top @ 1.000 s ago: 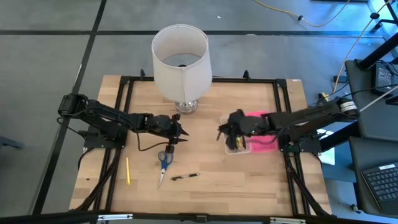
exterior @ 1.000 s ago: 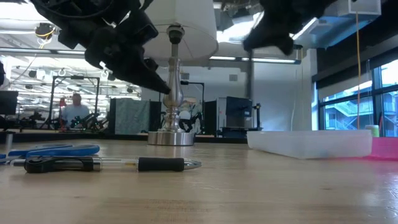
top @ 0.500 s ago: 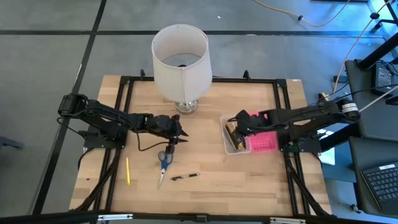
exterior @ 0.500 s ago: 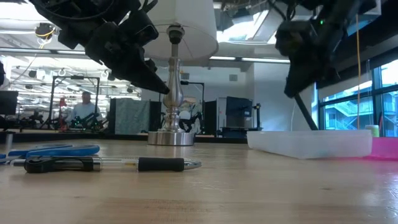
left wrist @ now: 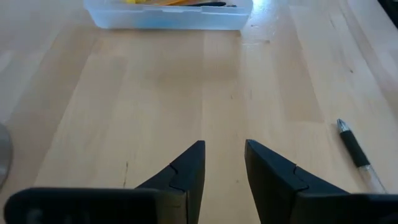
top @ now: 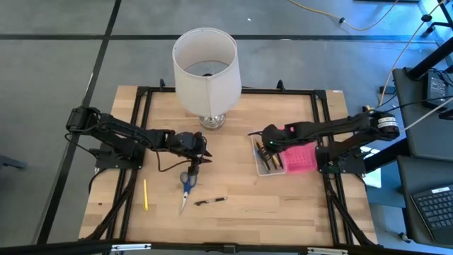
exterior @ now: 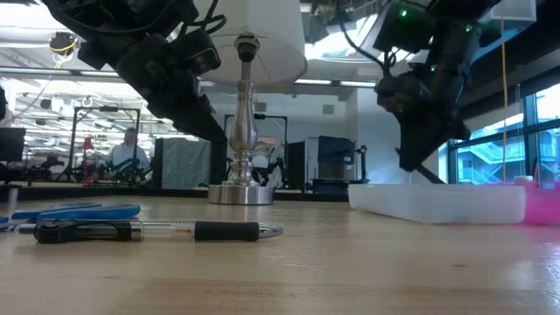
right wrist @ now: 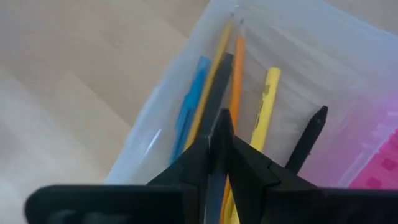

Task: Pick & place school supplies into a supply box
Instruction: Put the black pen into the supply box

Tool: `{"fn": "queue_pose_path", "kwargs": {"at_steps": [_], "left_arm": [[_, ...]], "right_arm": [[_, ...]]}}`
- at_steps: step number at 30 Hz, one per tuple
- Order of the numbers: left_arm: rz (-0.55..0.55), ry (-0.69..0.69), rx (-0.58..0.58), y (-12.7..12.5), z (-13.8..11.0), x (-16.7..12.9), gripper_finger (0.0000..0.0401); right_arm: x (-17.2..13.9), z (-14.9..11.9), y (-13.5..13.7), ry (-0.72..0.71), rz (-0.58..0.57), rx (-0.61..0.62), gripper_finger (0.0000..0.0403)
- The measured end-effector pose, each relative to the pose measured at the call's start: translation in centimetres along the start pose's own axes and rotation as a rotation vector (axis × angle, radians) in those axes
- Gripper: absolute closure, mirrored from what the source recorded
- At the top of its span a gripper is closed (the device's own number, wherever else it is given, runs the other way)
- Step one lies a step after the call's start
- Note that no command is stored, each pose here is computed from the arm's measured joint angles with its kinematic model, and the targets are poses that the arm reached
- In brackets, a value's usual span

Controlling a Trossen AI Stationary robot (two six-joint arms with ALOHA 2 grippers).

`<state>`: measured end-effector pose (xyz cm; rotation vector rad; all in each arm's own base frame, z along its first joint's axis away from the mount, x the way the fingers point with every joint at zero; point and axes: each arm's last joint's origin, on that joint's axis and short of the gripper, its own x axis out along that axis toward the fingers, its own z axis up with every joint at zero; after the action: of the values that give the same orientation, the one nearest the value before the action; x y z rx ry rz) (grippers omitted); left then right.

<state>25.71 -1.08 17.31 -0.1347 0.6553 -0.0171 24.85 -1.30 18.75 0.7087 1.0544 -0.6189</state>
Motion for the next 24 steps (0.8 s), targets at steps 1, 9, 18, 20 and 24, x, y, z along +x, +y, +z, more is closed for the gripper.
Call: {"fn": "queue_pose_path", "kwargs": {"at_steps": [1,9,18,20,24], "left_arm": [[-0.006,0.001,0.003,-0.1,0.0,0.0,0.0294],[-0.12,0.019,0.039,-1.9,-0.3,0.0,0.0295],[-0.17,0.028,0.083,-3.7,-0.7,-0.1,0.0295],[-0.191,0.029,0.099,-4.3,-0.8,-0.2,0.0296],[-0.23,0.025,0.126,-5.7,-1.1,-0.4,0.0295]], "right_arm": [[0.2,0.0,-0.1,0.005,-0.008,-0.008,0.0342],[0.8,0.2,-0.2,0.014,-0.026,-0.012,0.0341],[0.8,0.3,-0.2,0.005,-0.026,-0.035,0.034],[0.8,0.3,-0.2,0.005,-0.026,-0.034,0.034],[0.8,0.3,-0.2,0.004,-0.026,-0.035,0.034]]}}
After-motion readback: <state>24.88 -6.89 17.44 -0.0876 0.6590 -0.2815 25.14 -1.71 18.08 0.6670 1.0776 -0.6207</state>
